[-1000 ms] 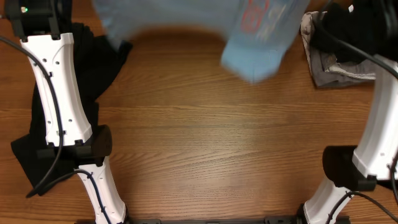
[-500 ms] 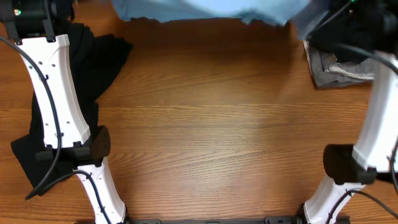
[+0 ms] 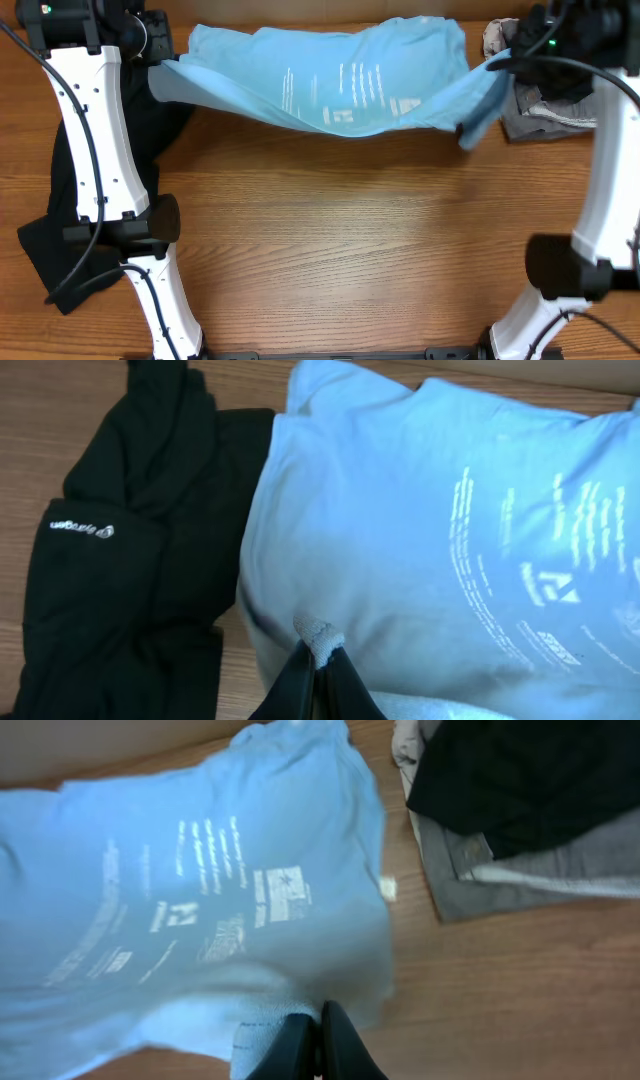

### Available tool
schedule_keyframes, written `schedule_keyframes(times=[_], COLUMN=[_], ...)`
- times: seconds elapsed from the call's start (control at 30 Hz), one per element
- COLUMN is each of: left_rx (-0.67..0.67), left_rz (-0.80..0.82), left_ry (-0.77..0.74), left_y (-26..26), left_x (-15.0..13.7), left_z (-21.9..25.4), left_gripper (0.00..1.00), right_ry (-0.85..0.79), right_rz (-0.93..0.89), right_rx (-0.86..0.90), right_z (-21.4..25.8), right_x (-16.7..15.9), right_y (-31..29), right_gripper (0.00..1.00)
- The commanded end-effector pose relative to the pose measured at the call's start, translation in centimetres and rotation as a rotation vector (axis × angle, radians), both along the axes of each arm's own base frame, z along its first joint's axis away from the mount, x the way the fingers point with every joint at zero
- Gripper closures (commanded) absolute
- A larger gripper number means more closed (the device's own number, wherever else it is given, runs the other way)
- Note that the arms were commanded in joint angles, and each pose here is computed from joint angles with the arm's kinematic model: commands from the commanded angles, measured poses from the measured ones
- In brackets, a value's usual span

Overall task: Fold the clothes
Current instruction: 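Lift the blue shirt with both grippers and shake it out in the air, then lay the blue shirt flat on the table with both grippers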

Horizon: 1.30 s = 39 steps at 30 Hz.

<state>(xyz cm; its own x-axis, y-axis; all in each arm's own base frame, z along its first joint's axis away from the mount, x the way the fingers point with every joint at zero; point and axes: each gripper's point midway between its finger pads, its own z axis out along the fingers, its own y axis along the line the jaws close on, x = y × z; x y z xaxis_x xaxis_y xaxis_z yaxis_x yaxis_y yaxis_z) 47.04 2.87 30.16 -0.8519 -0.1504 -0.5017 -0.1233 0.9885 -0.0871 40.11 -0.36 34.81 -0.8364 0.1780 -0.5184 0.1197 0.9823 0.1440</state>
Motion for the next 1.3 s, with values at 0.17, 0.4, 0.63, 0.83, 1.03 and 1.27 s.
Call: schedule_keyframes(times=[0.17,0.4,0.63,0.83,1.03,1.27], left_rx=[-0.012,-0.001,0.107,0.133,0.139,0.155], left_rz=[-0.058,0.039,0.278,0.442,0.519,0.534], left_ry=[-0.010,0.188,0.253,0.236,0.197,0.181], left_y=[-1.6,-0.9,2.1,3.4,4.0,4.6], left_x=[-5.3,-11.9,-16.8,-20.1,-21.6,-19.5], left_z=[3.7,0.2,-2.4,-4.8,-8.3,-13.2], left_gripper=[0.96,0.96,0.96,0.96,0.96,0.96], right_ry=[-0.006,0.054,0.120,0.174,0.181,0.273], right_rz=[-0.074,-0.138,-0.235,-0.279,-0.250,-0.187], right_rx=[0.022,0.053,0.114,0.132,0.119,0.081], right_z=[1.7,-3.0,-6.5,-7.5,-7.9,-10.7], right_x=[-9.5,-16.4,-21.3,-22.7,-21.1,-16.5], right_y=[0.0,0.2,0.6,0.6,0.6,0.4], right_gripper=[0.96,0.96,0.96,0.96,0.96,0.96])
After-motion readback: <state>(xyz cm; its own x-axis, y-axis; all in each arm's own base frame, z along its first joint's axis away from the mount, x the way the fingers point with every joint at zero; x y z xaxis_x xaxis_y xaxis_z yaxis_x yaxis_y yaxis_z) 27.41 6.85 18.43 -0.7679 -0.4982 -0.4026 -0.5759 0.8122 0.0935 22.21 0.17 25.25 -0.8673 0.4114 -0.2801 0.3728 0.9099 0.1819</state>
